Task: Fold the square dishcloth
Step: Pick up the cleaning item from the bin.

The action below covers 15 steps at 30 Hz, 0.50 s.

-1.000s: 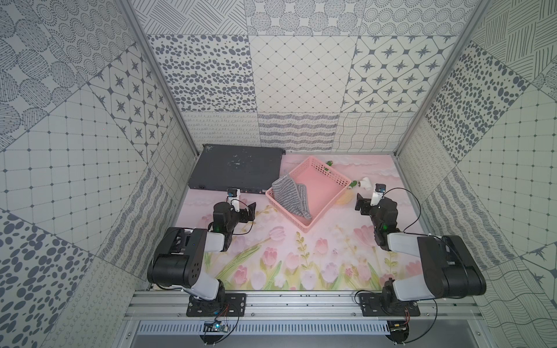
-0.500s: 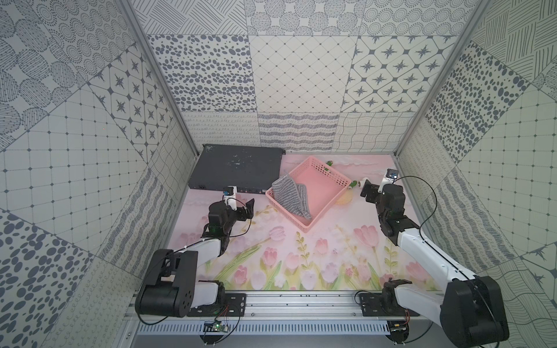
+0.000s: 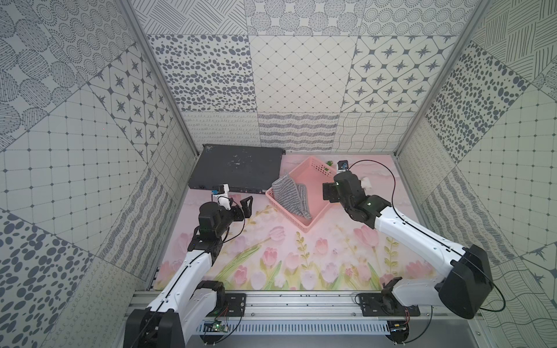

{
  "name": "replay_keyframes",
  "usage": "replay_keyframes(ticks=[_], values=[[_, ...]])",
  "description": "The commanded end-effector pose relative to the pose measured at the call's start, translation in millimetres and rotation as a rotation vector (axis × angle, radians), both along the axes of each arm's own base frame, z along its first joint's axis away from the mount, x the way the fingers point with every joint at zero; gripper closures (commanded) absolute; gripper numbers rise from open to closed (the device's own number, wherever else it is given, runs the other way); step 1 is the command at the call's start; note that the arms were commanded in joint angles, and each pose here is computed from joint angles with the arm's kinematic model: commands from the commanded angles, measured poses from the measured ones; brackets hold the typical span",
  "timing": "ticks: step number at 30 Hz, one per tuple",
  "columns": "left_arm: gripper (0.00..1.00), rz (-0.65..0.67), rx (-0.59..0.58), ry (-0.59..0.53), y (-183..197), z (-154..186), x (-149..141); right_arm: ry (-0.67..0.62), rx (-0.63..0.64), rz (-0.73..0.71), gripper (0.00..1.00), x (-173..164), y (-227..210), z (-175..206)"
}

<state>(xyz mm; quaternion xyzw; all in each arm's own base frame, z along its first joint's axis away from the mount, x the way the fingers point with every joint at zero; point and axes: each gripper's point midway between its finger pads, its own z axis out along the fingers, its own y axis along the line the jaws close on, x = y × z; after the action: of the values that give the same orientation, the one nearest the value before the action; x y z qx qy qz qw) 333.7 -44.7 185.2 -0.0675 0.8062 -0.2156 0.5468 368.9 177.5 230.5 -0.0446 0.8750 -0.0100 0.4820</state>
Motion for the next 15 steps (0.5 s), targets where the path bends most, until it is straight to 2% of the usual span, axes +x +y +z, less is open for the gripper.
replay_keyframes(ticks=[1, 10, 15], values=[[0.01, -0.048, -0.178, 0.156, -18, -11, -26, 0.102, 0.011, 0.002, 0.03, -2, 16, -14], [0.01, -0.063, -0.258, 0.145, -24, 4, -27, 0.276, 0.053, 0.130, 0.11, 18, 72, -55], [0.01, -0.088, -0.305, 0.137, -30, 10, -26, 0.327, 0.101, 0.177, 0.18, 40, 105, -71]])
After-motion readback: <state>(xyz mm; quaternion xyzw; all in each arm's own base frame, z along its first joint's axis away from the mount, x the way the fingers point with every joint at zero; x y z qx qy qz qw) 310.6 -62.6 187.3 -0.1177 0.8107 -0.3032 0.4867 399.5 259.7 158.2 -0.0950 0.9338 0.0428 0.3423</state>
